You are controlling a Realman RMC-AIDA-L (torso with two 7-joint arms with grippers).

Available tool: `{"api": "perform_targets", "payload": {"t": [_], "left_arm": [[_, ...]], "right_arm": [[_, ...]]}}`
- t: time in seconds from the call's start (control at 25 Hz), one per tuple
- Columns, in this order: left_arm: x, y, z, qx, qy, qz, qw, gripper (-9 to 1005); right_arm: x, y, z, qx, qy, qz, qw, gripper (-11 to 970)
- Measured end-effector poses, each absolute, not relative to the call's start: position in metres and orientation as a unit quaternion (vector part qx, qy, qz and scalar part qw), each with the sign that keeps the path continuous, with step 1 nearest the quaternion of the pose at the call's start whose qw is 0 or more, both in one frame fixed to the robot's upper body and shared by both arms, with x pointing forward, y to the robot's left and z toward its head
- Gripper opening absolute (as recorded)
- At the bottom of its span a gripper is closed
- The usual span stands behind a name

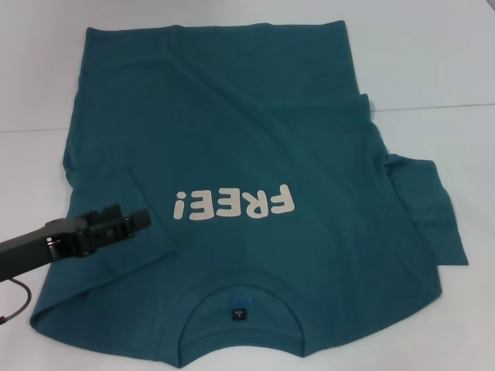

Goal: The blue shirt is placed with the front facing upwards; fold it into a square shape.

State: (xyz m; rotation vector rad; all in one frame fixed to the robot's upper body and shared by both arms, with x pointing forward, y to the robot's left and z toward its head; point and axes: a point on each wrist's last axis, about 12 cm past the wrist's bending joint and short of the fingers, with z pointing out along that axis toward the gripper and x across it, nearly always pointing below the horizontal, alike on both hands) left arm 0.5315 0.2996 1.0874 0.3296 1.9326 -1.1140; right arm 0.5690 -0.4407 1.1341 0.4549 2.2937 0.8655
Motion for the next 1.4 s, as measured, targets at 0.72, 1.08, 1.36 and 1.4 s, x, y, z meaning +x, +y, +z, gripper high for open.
{"api": "perform_targets", "payload": {"t": [0.72,1.08,1.36,1.4], "left_arm": [[0.534,0.296,1.088,0.136,0.772,-0.445,0.433,934],[0.537,0.294,1.088,0.135,0.771,-0.441,0.439,934],[0.541,0.29,1.09,0.142,0.769,-0.439,0.443,934],[0.541,0.289,1.09,0.141,0.769,-0.439,0.443,934]], "right_arm": [[0.626,-0.394,1.149,0.169,0.893,0.3,0.288,915],[0.625,-0.39,1.129,0.219,0.872,0.34,0.274,916],[0.624,-0.391,1.123,0.203,0.888,0.316,0.267,916],[0.624,-0.39,1.121,0.195,0.893,0.306,0.267,916]]}}
